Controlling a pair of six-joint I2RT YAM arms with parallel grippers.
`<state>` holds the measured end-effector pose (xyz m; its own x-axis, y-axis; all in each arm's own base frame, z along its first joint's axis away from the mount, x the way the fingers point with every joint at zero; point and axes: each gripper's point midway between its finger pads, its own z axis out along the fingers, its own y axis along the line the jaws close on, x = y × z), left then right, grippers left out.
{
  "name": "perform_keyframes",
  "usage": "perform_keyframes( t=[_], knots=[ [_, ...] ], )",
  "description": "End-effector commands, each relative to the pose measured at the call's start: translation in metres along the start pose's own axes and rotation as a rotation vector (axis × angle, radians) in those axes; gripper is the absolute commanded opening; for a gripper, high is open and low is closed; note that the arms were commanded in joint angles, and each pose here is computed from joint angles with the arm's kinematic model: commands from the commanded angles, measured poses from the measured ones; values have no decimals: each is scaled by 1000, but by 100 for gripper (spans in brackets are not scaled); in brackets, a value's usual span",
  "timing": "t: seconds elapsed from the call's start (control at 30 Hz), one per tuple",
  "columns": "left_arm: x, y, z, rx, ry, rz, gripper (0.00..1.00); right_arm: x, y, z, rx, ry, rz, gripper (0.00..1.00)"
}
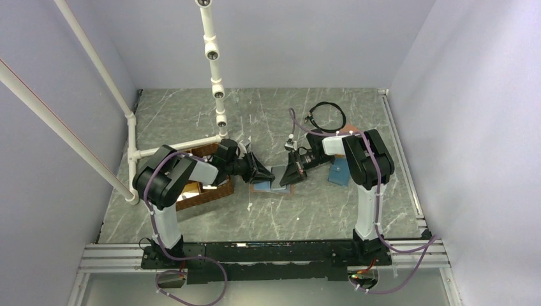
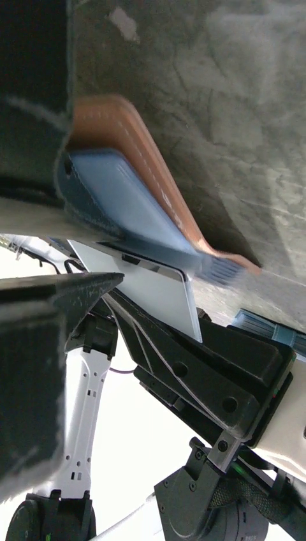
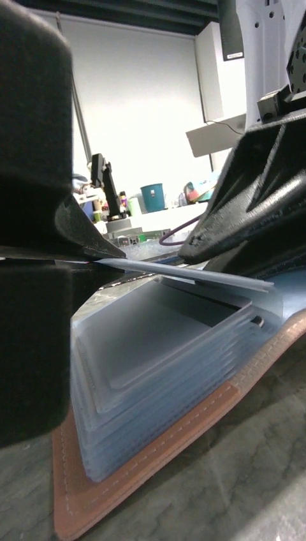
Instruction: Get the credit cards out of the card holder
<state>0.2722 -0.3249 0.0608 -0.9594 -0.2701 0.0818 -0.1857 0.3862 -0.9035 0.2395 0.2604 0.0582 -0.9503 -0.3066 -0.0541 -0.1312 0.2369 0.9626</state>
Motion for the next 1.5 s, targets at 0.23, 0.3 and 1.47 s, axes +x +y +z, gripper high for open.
perform_keyframes(
  t=[0.23, 0.3, 1.47],
  knots=[
    [13, -58, -3, 225, 71, 124, 0, -9, 4, 3, 4, 9, -112, 0],
    [14, -58, -4, 228, 73, 130, 0, -9, 1, 2, 27, 14, -124, 3],
    [37, 3, -16, -12, 142, 155, 0, -28, -37, -48, 374, 8, -280, 62]
  ],
)
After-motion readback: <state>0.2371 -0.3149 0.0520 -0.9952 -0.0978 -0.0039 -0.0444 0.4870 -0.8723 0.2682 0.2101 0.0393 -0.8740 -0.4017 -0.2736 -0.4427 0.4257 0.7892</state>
